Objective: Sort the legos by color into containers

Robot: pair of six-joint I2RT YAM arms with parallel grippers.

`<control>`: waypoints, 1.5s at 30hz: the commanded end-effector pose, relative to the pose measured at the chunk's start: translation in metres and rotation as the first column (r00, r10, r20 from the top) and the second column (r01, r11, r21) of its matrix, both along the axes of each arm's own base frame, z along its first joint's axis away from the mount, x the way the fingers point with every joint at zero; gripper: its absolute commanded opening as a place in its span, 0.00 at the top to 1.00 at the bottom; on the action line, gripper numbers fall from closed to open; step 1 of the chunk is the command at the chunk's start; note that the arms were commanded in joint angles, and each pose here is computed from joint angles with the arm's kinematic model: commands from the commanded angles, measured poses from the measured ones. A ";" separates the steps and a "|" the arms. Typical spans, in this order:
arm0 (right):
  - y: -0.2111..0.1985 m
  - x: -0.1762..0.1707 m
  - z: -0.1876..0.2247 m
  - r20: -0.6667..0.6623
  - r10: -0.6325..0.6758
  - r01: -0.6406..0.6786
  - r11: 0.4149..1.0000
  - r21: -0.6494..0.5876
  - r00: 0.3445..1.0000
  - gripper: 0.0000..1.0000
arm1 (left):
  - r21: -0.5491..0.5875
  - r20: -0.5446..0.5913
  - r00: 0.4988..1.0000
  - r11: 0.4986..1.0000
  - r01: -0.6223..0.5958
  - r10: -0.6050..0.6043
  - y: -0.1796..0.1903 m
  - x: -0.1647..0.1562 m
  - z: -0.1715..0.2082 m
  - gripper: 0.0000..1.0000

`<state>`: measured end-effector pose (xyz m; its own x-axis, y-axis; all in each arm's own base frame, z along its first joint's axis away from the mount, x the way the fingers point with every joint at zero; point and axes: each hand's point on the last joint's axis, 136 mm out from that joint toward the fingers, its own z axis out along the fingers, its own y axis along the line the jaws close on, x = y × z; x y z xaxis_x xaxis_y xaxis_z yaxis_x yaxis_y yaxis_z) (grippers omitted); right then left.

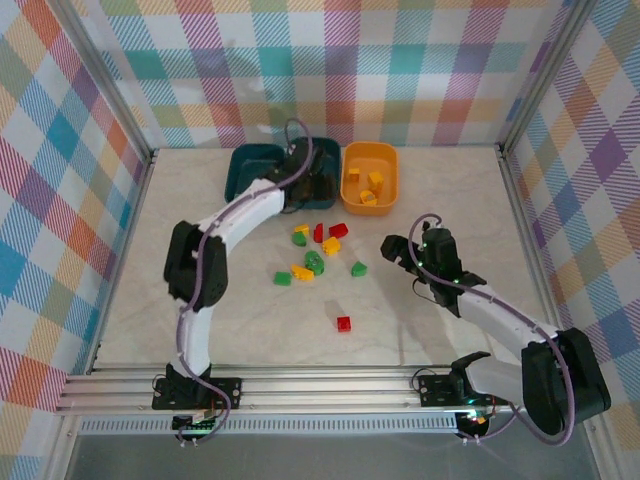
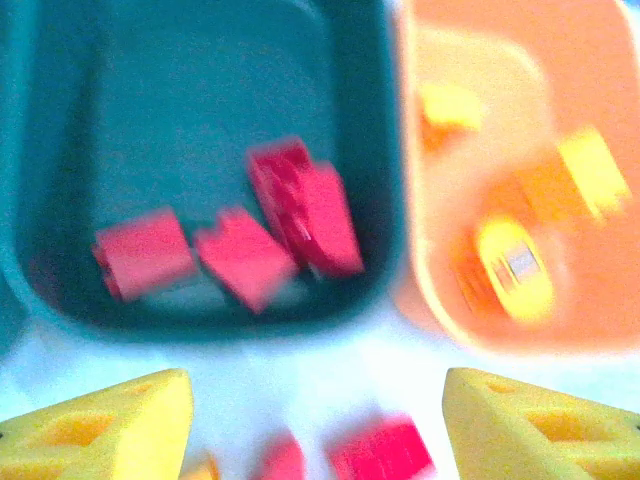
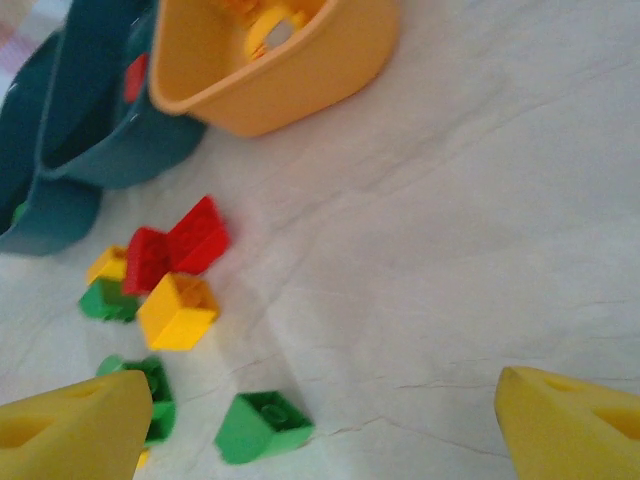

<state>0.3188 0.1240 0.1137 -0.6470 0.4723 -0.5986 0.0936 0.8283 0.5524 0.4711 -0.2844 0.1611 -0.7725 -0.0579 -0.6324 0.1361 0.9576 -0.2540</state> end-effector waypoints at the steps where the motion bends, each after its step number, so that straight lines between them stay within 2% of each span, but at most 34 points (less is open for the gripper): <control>1: -0.038 -0.007 -0.010 -0.032 -0.188 0.185 0.980 -0.073 0.982 0.09 | -0.045 0.012 0.973 0.972 0.232 -0.232 -0.053 -0.063 -0.018 0.31; 3: -0.044 -0.007 -0.010 -0.036 -0.214 0.210 0.973 -0.096 0.976 0.08 | -0.021 0.022 0.956 0.956 0.291 -0.291 -0.070 -0.088 -0.033 0.30; 7: -0.051 -0.009 -0.016 -0.043 -0.252 0.247 0.964 -0.092 0.967 0.06 | 0.051 -0.043 0.926 0.925 0.377 -0.375 -0.090 -0.124 -0.068 0.28; 12: -0.058 -0.012 -0.017 -0.045 -0.281 0.276 0.957 -0.091 0.959 0.04 | 0.077 -0.094 0.907 0.905 0.417 -0.410 -0.096 -0.137 -0.094 0.23; 17: -0.058 -0.011 -0.019 -0.044 -0.278 0.273 0.957 -0.092 0.960 0.03 | 0.093 -0.118 0.873 0.870 0.484 -0.473 -0.111 -0.143 -0.108 0.23; 19: -0.056 -0.009 -0.021 -0.051 -0.273 0.268 0.959 -0.089 0.961 0.03 | 0.137 -0.147 0.871 0.863 0.487 -0.468 -0.110 -0.143 -0.118 0.25; 27: -0.053 -0.008 -0.024 -0.069 -0.266 0.260 0.962 -0.086 0.961 0.03 | 0.160 -0.193 0.866 0.856 0.492 -0.462 -0.111 -0.145 -0.139 0.37; 34: -0.052 -0.008 -0.025 -0.075 -0.263 0.256 0.963 -0.085 0.962 0.03 | 0.197 -0.197 0.870 0.851 0.487 -0.453 -0.108 -0.145 -0.141 0.57; 40: -0.051 -0.007 -0.025 -0.076 -0.260 0.253 0.964 -0.083 0.963 0.03 | 0.219 -0.198 0.873 0.848 0.483 -0.447 -0.105 -0.148 -0.142 0.62; 45: -0.050 -0.007 -0.025 -0.078 -0.256 0.250 0.965 -0.081 0.964 0.03 | 0.206 -0.163 0.886 0.864 0.460 -0.433 -0.106 -0.145 -0.121 0.65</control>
<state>0.3078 0.0734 0.0848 -0.5736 0.5701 -0.5882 0.3472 0.8196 0.4557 0.3333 -0.3908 0.0282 -0.7429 0.4405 -0.5041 0.5473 0.8332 -0.0784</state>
